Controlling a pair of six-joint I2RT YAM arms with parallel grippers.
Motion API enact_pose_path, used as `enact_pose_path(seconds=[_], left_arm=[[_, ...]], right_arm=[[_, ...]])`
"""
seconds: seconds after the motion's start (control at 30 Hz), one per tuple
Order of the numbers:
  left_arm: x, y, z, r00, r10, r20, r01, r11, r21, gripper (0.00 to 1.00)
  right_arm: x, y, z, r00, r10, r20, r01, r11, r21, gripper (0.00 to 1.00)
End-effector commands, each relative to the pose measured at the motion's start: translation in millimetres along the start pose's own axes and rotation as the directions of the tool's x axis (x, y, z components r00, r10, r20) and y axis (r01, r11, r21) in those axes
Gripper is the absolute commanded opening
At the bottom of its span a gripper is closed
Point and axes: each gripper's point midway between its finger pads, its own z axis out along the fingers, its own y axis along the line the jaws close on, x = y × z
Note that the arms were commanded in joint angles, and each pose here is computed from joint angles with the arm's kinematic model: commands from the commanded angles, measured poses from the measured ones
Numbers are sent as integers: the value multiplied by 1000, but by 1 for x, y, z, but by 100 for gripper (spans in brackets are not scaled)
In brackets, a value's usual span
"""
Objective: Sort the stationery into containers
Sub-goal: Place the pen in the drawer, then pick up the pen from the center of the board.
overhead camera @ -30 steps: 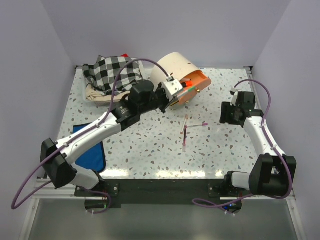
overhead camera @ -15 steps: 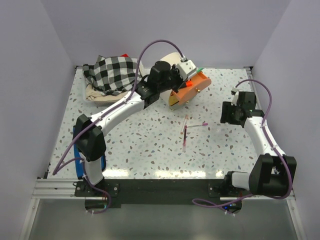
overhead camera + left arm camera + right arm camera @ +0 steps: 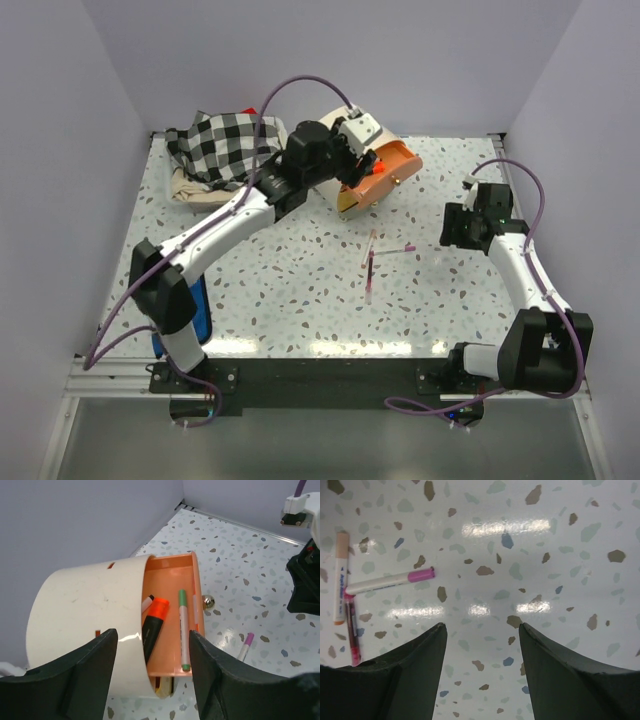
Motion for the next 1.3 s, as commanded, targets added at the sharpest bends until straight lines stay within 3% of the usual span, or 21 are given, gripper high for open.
enact_pose_path(seconds=[0.0, 0.07, 0.17, 0.2, 0.3, 0.37, 0.4, 0.47, 0.67, 0.77, 1.27], left_arm=[[-35, 8, -73, 994, 42, 103, -36, 998, -59, 64], [1, 3, -95, 998, 23, 52, -19, 997, -80, 64], [53, -5, -115, 999, -27, -42, 23, 995, -93, 64], [66, 4, -120, 997, -43, -67, 34, 990, -135, 64], [97, 33, -132, 987, -123, -104, 96, 969, -227, 64], [103, 52, -136, 980, -176, -95, 144, 950, -277, 64], [106, 69, -141, 977, -195, -86, 158, 935, -318, 64], [102, 82, -145, 975, -216, -55, 186, 923, -337, 64], [94, 119, -166, 978, -208, -16, 182, 889, -421, 65], [95, 130, -172, 976, -216, -6, 193, 881, -432, 65], [107, 158, -180, 966, -259, -3, 229, 855, -465, 65]], right_arm=[[5, 39, -10, 998, -59, -14, 54, 970, -238, 62], [14, 71, -20, 986, -169, -5, 153, 902, -403, 59], [29, 100, -32, 900, -423, 104, 412, 747, -522, 57], [33, 103, -35, 833, -529, 163, 525, 663, -533, 57], [31, 109, -34, 702, -645, 301, 688, 507, -519, 55], [28, 108, -24, 649, -684, 333, 736, 454, -502, 52], [21, 106, -18, 596, -716, 363, 781, 411, -471, 52], [21, 104, -3, 570, -743, 352, 791, 380, -479, 52], [12, 99, 29, 373, -837, 401, 879, 180, -442, 50], [10, 96, 47, 310, -860, 405, 895, 120, -431, 49], [43, 95, 92, 144, -898, 416, 874, -81, -479, 38]])
